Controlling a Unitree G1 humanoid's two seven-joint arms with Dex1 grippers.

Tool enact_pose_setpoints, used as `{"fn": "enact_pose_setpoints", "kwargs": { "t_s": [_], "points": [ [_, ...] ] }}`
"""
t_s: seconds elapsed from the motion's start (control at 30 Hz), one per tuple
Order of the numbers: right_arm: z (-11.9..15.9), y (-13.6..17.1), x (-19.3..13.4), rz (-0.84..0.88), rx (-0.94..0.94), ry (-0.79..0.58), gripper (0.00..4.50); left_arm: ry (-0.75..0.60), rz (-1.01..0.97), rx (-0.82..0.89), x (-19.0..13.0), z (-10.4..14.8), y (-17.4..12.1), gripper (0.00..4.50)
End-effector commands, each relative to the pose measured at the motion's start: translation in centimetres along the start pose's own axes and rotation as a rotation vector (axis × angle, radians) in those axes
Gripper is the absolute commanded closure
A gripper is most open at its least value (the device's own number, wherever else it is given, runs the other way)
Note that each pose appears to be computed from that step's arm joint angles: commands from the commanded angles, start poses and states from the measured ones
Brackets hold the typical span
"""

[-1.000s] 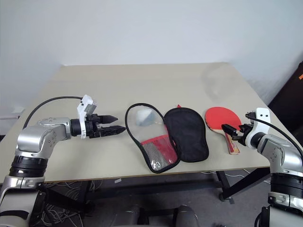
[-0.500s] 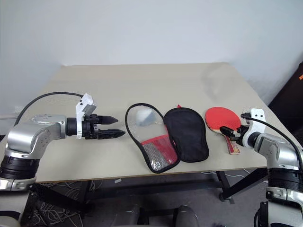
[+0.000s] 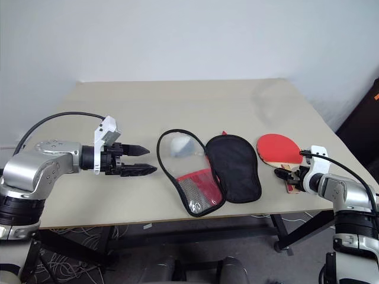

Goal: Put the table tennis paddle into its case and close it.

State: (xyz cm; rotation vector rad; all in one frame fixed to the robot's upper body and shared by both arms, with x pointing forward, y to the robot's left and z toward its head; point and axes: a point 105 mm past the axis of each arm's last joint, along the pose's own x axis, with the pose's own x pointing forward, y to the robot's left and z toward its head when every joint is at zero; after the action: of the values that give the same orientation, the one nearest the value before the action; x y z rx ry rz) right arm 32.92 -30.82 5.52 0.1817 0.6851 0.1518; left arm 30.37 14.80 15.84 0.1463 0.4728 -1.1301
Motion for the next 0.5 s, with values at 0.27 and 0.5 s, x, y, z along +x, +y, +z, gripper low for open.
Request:
{"fn": "enact_pose_setpoints", "kwargs": {
  "t_s": [0.27,0.5],
  "points": [
    [0.9,-0.1,-0.2,-0.034,-0.047,-0.023,1.98,0.008,-0.056,0.19,0.6,2.8,-1.9,0.0],
    [1.1,0.1,0.1,-0.037,-0.06,-0.028,3.36,0.023,-0.096,0.207,1.7,2.3,-2.4,0.0]
  ]
}}
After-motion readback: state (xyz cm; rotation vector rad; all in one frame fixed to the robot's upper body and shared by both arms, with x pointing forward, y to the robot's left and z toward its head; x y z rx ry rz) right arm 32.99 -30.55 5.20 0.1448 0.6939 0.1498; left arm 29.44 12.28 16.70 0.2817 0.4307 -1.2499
